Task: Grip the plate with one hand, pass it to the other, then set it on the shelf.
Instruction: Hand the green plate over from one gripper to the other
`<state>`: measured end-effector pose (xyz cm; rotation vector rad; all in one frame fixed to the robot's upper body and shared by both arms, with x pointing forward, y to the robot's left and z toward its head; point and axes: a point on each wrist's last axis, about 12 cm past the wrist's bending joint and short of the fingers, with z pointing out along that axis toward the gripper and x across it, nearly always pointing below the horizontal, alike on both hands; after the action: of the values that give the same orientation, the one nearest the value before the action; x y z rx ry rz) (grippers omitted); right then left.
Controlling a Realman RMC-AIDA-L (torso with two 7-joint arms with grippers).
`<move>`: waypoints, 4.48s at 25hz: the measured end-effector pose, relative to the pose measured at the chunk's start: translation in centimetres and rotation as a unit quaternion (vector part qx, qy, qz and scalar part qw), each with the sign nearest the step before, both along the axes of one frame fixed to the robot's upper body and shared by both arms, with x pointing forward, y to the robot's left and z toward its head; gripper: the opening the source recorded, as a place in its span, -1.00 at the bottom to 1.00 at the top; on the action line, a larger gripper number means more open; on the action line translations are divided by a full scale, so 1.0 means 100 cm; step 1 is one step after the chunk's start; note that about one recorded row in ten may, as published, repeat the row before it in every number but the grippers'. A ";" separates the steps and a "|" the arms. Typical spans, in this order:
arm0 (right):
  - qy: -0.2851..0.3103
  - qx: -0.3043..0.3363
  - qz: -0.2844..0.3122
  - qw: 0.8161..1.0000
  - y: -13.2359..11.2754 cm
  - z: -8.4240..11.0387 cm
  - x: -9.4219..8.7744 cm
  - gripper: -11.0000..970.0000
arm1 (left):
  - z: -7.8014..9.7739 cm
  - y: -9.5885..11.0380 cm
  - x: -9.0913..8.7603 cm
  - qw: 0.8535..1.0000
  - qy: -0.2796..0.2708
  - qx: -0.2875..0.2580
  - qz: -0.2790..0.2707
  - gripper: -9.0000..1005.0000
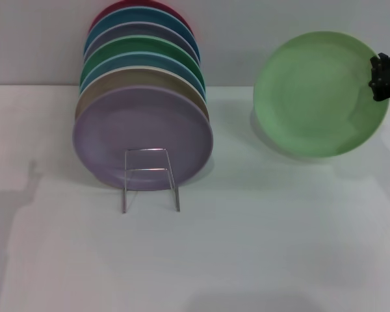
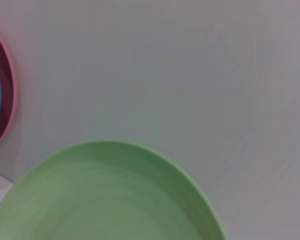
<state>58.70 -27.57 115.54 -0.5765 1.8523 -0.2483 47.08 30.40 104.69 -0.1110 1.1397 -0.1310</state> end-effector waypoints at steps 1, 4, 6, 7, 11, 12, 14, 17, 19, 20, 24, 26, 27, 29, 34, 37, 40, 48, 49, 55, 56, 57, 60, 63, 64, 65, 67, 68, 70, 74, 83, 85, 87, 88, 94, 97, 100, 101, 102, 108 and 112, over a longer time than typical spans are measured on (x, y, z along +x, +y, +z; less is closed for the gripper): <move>-0.006 -0.001 0.000 1.000 0.001 -0.002 0.000 -0.94 | 0.000 0.000 0.000 1.000 0.000 0.000 0.000 0.71; -0.013 -0.003 0.002 1.000 0.003 -0.004 0.000 -0.94 | 0.000 0.000 0.000 1.000 0.000 0.000 0.000 0.71; -0.025 -0.006 0.004 1.000 0.005 -0.007 0.000 -0.94 | 0.000 0.000 0.000 1.000 0.001 0.001 0.000 0.71; -0.025 -0.006 0.004 1.000 0.005 -0.007 0.000 -0.94 | 0.000 0.000 0.000 1.000 0.001 0.001 0.000 0.71; -0.049 -0.009 -0.001 0.999 0.004 -0.013 0.001 -0.94 | 0.000 0.000 0.001 1.000 0.001 0.001 -0.001 0.71; -0.049 -0.009 -0.001 0.999 0.004 -0.013 0.001 -0.94 | 0.000 0.000 0.001 1.000 0.001 0.001 -0.001 0.71; -0.064 -0.009 -0.003 0.998 0.004 -0.014 0.000 -0.94 | 0.000 -0.001 0.002 1.000 0.001 0.001 -0.002 0.71; -0.086 -0.009 -0.005 0.996 0.005 -0.015 -0.003 -0.94 | 0.001 -0.001 0.003 1.000 0.000 0.001 -0.003 0.71; -0.099 -0.010 -0.005 0.995 0.006 -0.017 -0.003 -0.94 | 0.001 -0.001 0.003 1.000 0.001 0.001 -0.003 0.71; -0.105 -0.010 -0.006 0.994 0.006 -0.019 -0.004 -0.94 | 0.001 -0.001 0.003 1.000 0.001 0.001 -0.003 0.71; -0.123 -0.004 -0.008 0.992 0.008 -0.026 -0.004 -0.94 | 0.000 -0.001 0.004 1.000 0.003 0.001 -0.003 0.71; -0.135 0.003 -0.008 0.991 0.010 -0.030 -0.005 -0.94 | 0.000 -0.001 0.004 1.000 0.003 0.001 -0.003 0.71; -0.143 0.009 -0.010 0.990 0.011 -0.033 -0.006 -0.94 | 0.000 -0.001 0.003 1.000 0.003 0.001 -0.003 0.71; -0.156 0.021 -0.012 0.988 0.012 -0.037 -0.008 -0.94 | 0.000 -0.001 0.003 1.000 0.004 0.001 -0.003 0.71; -0.198 0.053 -0.017 0.979 0.014 -0.045 -0.015 -0.94 | 0.000 -0.002 0.003 1.000 0.005 0.001 -0.007 0.71; -0.214 0.075 -0.022 0.974 0.011 -0.052 -0.021 -0.94 | -0.001 -0.004 0.001 1.000 0.004 0.000 -0.012 0.71; -0.223 0.093 -0.026 0.970 0.010 -0.060 -0.028 -0.94 | 0.000 -0.009 -0.004 1.000 -0.004 0.001 -0.027 0.71; -0.237 0.139 -0.019 0.961 0.010 -0.085 -0.060 -0.94 | 0.000 -0.023 -0.025 0.996 -0.028 0.003 -0.080 0.71; -0.238 0.141 -0.015 0.961 0.012 -0.088 -0.065 -0.94 | -0.001 -0.025 -0.028 0.996 -0.029 0.003 -0.088 0.71; -0.254 0.149 0.014 0.956 0.024 -0.098 -0.102 -0.94 | -0.003 -0.035 -0.041 0.992 -0.030 0.004 -0.123 0.71; -0.259 0.151 0.024 0.954 0.029 -0.102 -0.116 -0.94 | -0.005 -0.039 -0.044 0.990 -0.027 0.012 -0.136 0.71; -0.259 0.151 0.024 0.954 0.029 -0.102 -0.116 -0.94 | -0.005 -0.039 -0.044 0.990 -0.027 0.012 -0.136 0.71; -0.268 0.145 0.039 0.952 0.038 -0.106 -0.137 -0.94 | -0.007 -0.044 -0.045 0.987 -0.020 0.018 -0.155 0.71; -0.275 0.146 0.046 0.949 0.045 -0.109 -0.155 -0.94 | -0.010 -0.049 -0.047 0.985 -0.008 0.021 -0.173 0.71; -0.274 0.149 0.045 0.949 0.048 -0.110 -0.160 -0.94 | -0.011 -0.051 -0.047 0.984 -0.005 0.021 -0.177 0.71; -0.275 0.153 0.041 0.948 0.050 -0.111 -0.165 -0.94 | -0.012 -0.053 -0.048 0.983 -0.001 0.023 -0.181 0.71; -0.275 0.157 0.034 0.948 0.055 -0.115 -0.173 -0.94 | -0.013 -0.057 -0.050 0.982 0.005 0.027 -0.185 0.71; -0.273 0.156 0.033 0.949 0.059 -0.116 -0.178 -0.94 | -0.015 -0.060 -0.052 0.981 0.009 0.032 -0.189 0.71; -0.270 0.151 0.034 0.950 0.065 -0.119 -0.185 -0.94 | -0.017 -0.064 -0.054 0.979 0.016 0.041 -0.198 0.71; -0.272 0.136 0.030 0.952 0.079 -0.122 -0.202 -0.94 | -0.021 -0.075 -0.059 0.974 0.033 0.055 -0.216 0.71; -0.275 0.116 0.019 0.954 0.090 -0.122 -0.217 -0.94 | -0.028 -0.091 -0.067 0.966 0.054 0.090 -0.238 0.71; -0.277 0.116 0.015 0.954 0.091 -0.122 -0.218 -0.94 | -0.030 -0.094 -0.066 0.962 0.061 0.095 -0.247 0.71; -0.276 0.115 0.011 0.954 0.090 -0.122 -0.218 -0.94 | -0.032 -0.097 -0.066 0.958 0.071 0.100 -0.258 0.71; -0.276 0.115 0.011 0.954 0.090 -0.122 -0.218 -0.94 | -0.033 -0.099 -0.065 0.957 0.077 0.101 -0.262 0.71; -0.274 0.113 0.017 0.955 0.093 -0.122 -0.215 -0.94 | -0.035 -0.108 -0.058 0.951 0.094 0.105 -0.277 0.71; -0.272 0.113 0.022 0.956 0.095 -0.123 -0.213 -0.94 | -0.036 -0.112 -0.055 0.947 0.101 0.108 -0.285 0.71; -0.268 0.104 0.033 0.957 0.098 -0.123 -0.211 -0.94 | -0.036 -0.115 -0.053 0.944 0.103 0.112 -0.294 0.71; -0.267 0.099 0.036 0.958 0.099 -0.124 -0.211 -0.94 | -0.036 -0.117 -0.053 0.942 0.104 0.113 -0.299 0.71; -0.267 0.095 0.039 0.958 0.100 -0.124 -0.211 -0.94 | -0.036 -0.118 -0.053 0.941 0.105 0.113 -0.302 0.71; -0.266 0.095 0.045 0.958 0.102 -0.123 -0.211 -0.94 | -0.036 -0.124 -0.049 0.936 0.111 0.119 -0.313 0.71; -0.266 0.097 0.046 0.958 0.102 -0.123 -0.212 -0.94 | -0.036 -0.126 -0.044 0.935 0.115 0.121 -0.313 0.71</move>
<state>37.55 -17.39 103.22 -0.4080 1.3069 -0.1392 42.64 17.77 101.06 0.4747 1.3855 -0.5543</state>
